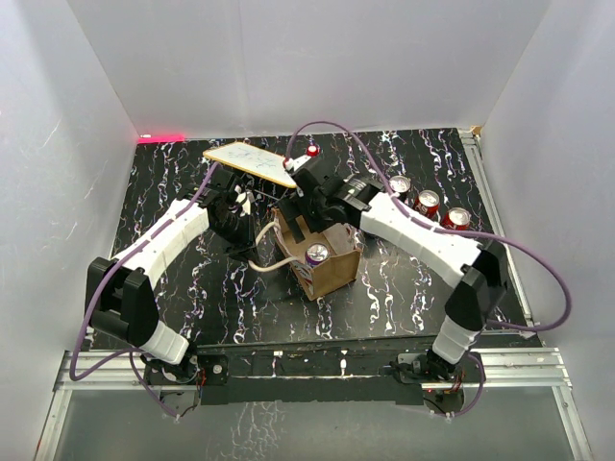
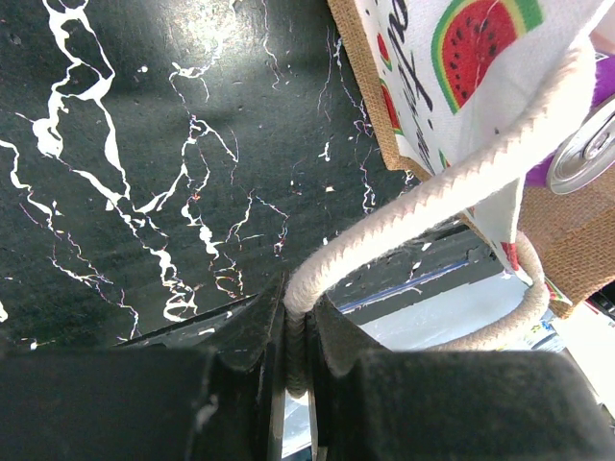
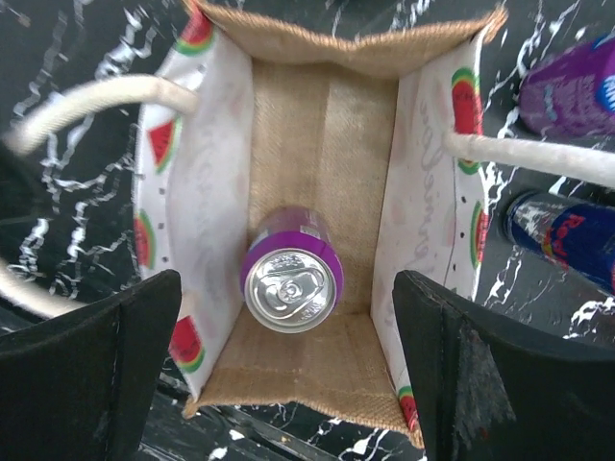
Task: Take the beverage out of the canvas bag
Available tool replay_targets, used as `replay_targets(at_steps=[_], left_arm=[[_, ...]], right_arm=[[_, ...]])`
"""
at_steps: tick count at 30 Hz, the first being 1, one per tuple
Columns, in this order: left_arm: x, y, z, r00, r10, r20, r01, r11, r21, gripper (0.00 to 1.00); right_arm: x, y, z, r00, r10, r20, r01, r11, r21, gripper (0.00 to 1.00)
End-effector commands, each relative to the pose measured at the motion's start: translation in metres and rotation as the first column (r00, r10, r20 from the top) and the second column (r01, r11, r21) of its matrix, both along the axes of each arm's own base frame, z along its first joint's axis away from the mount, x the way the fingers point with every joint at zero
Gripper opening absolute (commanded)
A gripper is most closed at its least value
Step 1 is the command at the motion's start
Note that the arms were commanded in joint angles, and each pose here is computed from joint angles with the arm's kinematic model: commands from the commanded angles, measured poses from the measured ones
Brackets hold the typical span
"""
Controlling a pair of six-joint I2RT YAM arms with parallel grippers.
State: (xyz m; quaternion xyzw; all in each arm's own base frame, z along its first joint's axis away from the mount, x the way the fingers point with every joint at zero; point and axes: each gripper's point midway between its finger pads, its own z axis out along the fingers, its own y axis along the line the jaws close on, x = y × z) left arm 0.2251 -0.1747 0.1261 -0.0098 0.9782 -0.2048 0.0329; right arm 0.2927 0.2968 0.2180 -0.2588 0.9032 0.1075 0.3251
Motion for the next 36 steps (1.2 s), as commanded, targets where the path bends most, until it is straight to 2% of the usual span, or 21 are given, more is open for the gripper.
replay_targets(at_steps=[1,15,18,21,26,28,32,36], left_arm=[[-0.006,-0.001,0.009,1.000,-0.018,0.016,0.018,1.000,-0.018,0.00],[-0.010,0.000,0.006,1.000,-0.018,0.002,0.018,1.000,-0.013,0.00],[-0.009,0.000,0.006,1.000,-0.017,0.002,0.017,1.000,-0.013,0.00],[-0.009,0.000,0.007,1.000,-0.019,0.001,0.019,1.000,-0.013,0.00],[-0.009,0.000,0.007,1.000,-0.019,0.002,0.019,1.000,-0.013,0.00],[-0.010,0.000,0.006,1.000,-0.019,-0.002,0.019,1.000,-0.013,0.00],[-0.009,0.000,0.006,1.000,-0.020,-0.001,0.020,1.000,-0.015,0.00],[-0.009,0.000,0.005,1.000,-0.020,0.000,0.020,1.000,-0.015,0.00]], right_arm=[[-0.004,-0.009,-0.031,0.997,-0.015,-0.081,0.007,0.996,-0.093,0.96],[-0.051,-0.027,-0.143,0.917,-0.010,-0.399,-0.103,0.960,-0.261,0.97],[-0.049,-0.024,-0.145,0.915,-0.009,-0.403,-0.105,0.960,-0.259,0.91],[-0.041,-0.013,-0.129,0.929,0.013,-0.371,-0.101,0.970,-0.220,0.78],[-0.023,0.004,-0.085,0.959,0.041,-0.279,-0.083,0.986,-0.142,0.42],[-0.015,0.007,-0.065,0.973,0.039,-0.230,-0.066,0.991,-0.114,0.34],[-0.004,0.014,-0.011,0.994,0.041,-0.100,-0.042,0.999,-0.009,0.25],[-0.002,0.013,0.046,0.998,0.031,0.052,-0.038,0.990,0.134,0.23]])
